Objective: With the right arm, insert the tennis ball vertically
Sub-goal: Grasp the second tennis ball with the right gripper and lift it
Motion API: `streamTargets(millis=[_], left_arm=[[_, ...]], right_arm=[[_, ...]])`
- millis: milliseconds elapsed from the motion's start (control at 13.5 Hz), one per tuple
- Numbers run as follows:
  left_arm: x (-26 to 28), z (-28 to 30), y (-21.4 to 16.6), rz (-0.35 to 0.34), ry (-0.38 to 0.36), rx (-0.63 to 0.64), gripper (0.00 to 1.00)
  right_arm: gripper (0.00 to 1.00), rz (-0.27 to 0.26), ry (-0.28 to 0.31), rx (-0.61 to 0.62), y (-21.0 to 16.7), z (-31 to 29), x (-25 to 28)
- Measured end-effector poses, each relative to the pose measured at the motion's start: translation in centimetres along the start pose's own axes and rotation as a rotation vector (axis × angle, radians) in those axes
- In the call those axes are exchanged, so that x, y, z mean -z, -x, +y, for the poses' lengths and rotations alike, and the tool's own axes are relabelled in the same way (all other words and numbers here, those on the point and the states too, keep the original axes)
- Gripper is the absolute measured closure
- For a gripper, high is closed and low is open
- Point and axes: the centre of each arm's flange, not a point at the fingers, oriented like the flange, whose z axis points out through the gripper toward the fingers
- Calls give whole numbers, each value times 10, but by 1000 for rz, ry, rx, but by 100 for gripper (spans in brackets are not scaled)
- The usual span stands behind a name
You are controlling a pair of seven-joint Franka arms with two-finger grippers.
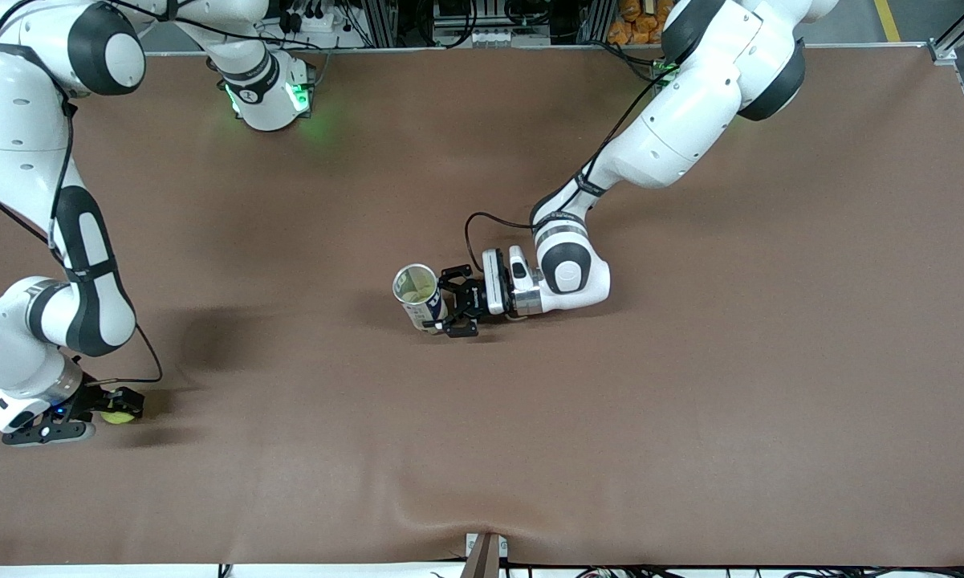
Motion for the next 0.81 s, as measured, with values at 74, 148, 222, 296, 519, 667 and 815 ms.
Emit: streamTargets(millis=[74,148,222,296,519,667,815], left_arm=[[0,0,0,0,0,0,24],[0,0,0,0,0,0,24],[0,0,0,0,0,0,24],[0,0,0,0,0,0,24],[0,0,0,0,0,0,24],[0,0,0,0,0,-1,24],[0,0,0,0,0,-1,24]], right_arm=[[0,0,-2,-3,0,0,-1],[0,1,-2,-4,1,1,-1],[0,0,-2,-5,1,1,-1],[0,-1,-3,-6,1,2,-1],[19,-15,-8,-9,8,3,-7],[33,-14,-8,-10,7,3,-7],[34,-13,-14,-8,5,1,-5]])
